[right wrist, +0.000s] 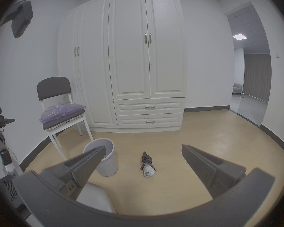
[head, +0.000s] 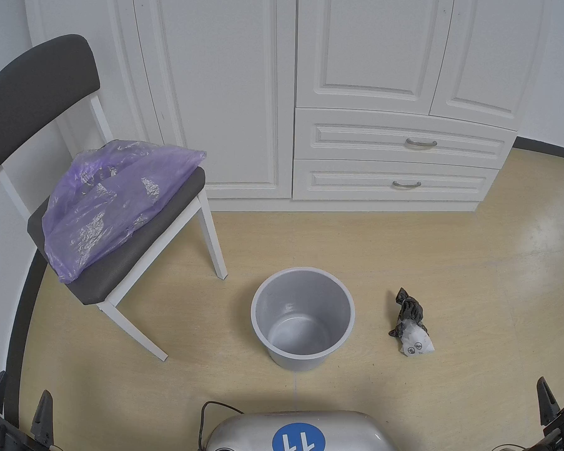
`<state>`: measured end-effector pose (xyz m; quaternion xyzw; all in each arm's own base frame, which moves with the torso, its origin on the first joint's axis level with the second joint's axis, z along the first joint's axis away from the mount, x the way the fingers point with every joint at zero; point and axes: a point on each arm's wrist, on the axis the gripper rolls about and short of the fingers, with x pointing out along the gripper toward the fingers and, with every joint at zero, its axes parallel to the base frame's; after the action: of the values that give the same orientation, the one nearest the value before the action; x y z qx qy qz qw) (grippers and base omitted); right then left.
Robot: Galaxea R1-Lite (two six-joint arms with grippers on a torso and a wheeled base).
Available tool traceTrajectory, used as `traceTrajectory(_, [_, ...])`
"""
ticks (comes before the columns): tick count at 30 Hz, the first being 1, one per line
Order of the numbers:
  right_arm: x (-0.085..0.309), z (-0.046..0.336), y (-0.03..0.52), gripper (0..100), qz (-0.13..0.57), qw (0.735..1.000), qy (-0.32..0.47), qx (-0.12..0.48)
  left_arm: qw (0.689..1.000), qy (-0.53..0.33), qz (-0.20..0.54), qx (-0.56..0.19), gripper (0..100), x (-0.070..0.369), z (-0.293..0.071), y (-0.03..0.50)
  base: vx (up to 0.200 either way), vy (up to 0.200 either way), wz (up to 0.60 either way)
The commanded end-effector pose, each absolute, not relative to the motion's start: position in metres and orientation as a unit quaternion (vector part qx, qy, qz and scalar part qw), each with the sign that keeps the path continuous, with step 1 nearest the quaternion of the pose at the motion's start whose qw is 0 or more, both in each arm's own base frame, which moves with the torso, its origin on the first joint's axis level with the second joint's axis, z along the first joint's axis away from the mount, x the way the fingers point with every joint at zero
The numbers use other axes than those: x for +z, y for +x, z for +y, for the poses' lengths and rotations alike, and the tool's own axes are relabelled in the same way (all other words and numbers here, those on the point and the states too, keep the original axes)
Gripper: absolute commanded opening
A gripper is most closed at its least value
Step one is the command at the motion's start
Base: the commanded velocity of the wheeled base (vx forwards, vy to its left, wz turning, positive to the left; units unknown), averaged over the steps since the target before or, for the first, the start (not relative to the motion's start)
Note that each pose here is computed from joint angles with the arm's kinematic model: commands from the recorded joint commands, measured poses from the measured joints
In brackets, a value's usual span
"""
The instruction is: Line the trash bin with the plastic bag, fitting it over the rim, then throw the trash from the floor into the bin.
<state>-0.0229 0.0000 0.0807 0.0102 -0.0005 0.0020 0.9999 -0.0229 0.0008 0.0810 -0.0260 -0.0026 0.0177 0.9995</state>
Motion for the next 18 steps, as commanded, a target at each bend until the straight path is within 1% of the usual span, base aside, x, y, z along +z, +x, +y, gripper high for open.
traceTrajectory(1, [0.0759, 0.0, -0.0229, 100, -0.001, 1.0, 0.011, 0.002, 1.0, -0.026, -0.002, 0.018, 100, 0.0758, 0.0008, -0.0228, 0.0, 0.0, 0.0])
traceTrajectory(9, [0.0756, 0.0001, -0.0228, 100, -0.001, 1.0, 0.005, 0.004, 1.0, -0.014, -0.001, 0.013, 100, 0.0756, 0.0006, -0.0228, 0.0, 0.0, 0.0])
traceTrajectory(11, [0.0757, 0.0004, -0.0227, 100, 0.0, 1.0, -0.015, 0.008, 1.0, 0.016, -0.002, -0.002, 100, 0.0758, -0.0002, -0.0228, 0.0, 0.0, 0.0])
traceTrajectory(15, [0.0762, 0.0005, -0.0229, 100, -0.002, 1.0, -0.016, 0.01, 1.0, 0.015, -0.003, -0.005, 100, 0.0761, -0.0004, -0.0228, 0.0, 0.0, 0.0])
traceTrajectory(18, [0.0756, 0.0003, -0.0228, 100, -0.001, 1.0, 0.006, 0.008, 1.0, -0.013, -0.001, 0.002, 100, 0.0756, 0.0, -0.0228, 0.0, 0.0, 0.0])
